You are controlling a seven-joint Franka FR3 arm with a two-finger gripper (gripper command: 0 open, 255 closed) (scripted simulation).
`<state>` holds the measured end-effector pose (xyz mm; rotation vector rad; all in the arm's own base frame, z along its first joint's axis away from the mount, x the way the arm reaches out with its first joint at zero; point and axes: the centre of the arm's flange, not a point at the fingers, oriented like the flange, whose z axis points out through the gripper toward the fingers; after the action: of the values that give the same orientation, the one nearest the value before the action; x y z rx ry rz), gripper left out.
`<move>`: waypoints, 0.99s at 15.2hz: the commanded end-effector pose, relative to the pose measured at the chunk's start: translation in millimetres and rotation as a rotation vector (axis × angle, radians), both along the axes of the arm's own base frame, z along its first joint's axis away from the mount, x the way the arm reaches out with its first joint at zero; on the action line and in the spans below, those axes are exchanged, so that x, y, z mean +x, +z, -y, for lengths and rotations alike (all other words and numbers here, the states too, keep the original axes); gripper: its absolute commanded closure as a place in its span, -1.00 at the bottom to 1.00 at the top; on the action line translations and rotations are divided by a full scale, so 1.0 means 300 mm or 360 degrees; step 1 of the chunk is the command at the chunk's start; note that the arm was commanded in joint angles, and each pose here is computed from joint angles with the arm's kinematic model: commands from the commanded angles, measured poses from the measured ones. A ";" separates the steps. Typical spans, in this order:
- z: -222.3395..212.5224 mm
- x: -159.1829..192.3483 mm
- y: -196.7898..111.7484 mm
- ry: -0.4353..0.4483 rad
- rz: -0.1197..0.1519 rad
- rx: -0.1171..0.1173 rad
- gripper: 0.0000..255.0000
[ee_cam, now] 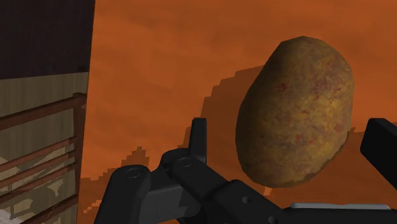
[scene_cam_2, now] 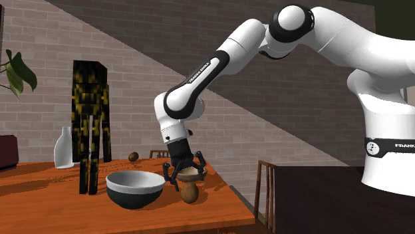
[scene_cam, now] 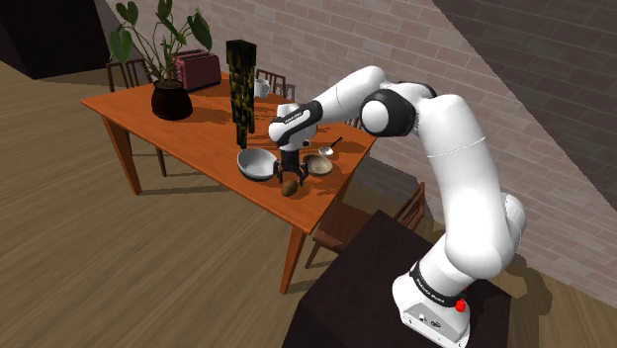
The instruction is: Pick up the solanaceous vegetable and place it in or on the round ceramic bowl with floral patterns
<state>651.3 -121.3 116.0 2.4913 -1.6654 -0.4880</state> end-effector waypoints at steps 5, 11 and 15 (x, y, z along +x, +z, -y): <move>-0.018 -0.004 -0.069 0.0004 0.0032 -0.0004 -1.00; -0.018 -0.004 -0.069 0.0004 0.0032 -0.0004 1.00; -0.018 -0.004 -0.069 0.0004 0.0032 -0.0004 1.00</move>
<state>650.1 -116.1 95.4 2.5041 -1.6688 -0.4617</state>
